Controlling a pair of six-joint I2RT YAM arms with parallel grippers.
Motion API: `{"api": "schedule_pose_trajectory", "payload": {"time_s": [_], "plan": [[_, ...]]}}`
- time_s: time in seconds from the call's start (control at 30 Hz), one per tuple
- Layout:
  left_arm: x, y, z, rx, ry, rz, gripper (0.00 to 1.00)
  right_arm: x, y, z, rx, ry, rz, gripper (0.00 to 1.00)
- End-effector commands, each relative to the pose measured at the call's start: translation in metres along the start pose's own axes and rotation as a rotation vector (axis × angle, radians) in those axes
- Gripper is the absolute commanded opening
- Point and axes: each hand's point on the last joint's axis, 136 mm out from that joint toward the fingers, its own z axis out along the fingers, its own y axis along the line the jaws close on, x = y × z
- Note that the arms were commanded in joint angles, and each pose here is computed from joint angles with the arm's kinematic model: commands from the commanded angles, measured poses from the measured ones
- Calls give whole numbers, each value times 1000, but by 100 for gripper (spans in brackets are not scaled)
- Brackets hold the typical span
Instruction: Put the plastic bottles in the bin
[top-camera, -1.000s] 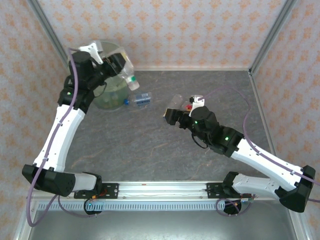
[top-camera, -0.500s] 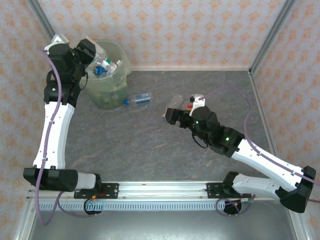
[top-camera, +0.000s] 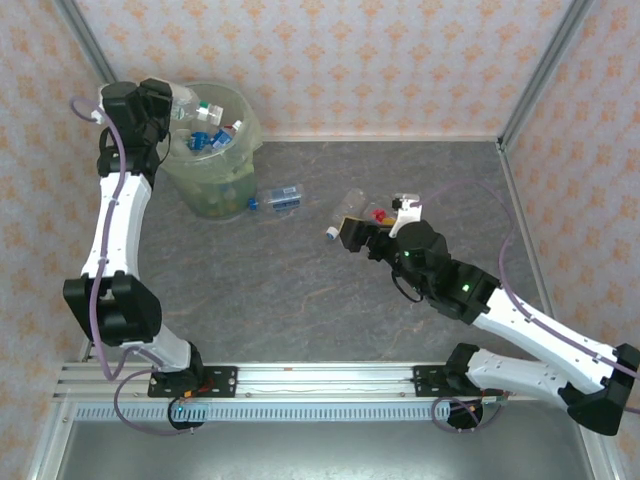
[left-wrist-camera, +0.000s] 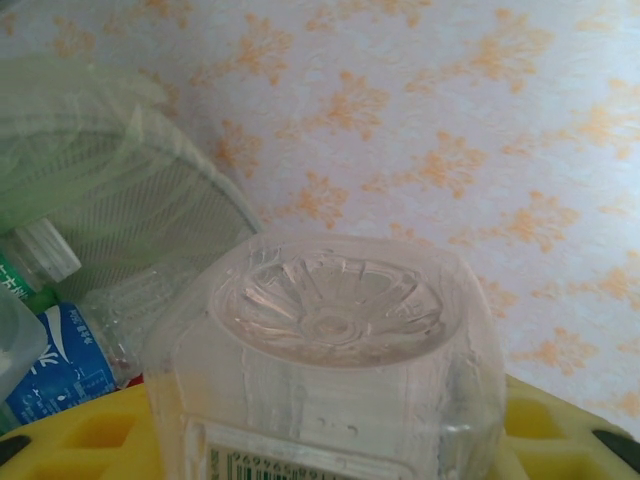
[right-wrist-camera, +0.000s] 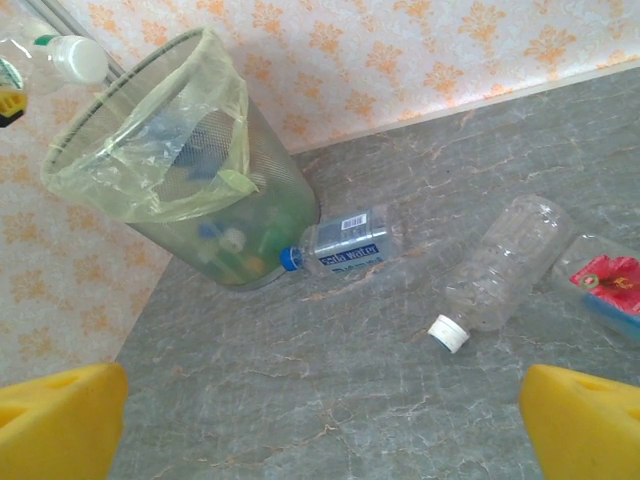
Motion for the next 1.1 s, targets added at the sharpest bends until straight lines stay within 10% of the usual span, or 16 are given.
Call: {"api": "schedule_pose_trajectory", "payload": {"time_s": [0.0, 0.5, 0.8, 1.07], "plan": [[-7, -17, 6, 67, -15, -86, 46, -9, -5, -7, 15, -55, 27, 100], [-9, -1, 60, -64, -11, -60, 54, -8, -9, -4, 35, -64, 35, 100], [-10, 13, 52, -110, -28, -45, 98, -5, -11, -3, 33, -67, 45, 100], [-24, -8, 25, -86, -74, -1, 99, -3, -9, 2, 33, -61, 30, 100]]}}
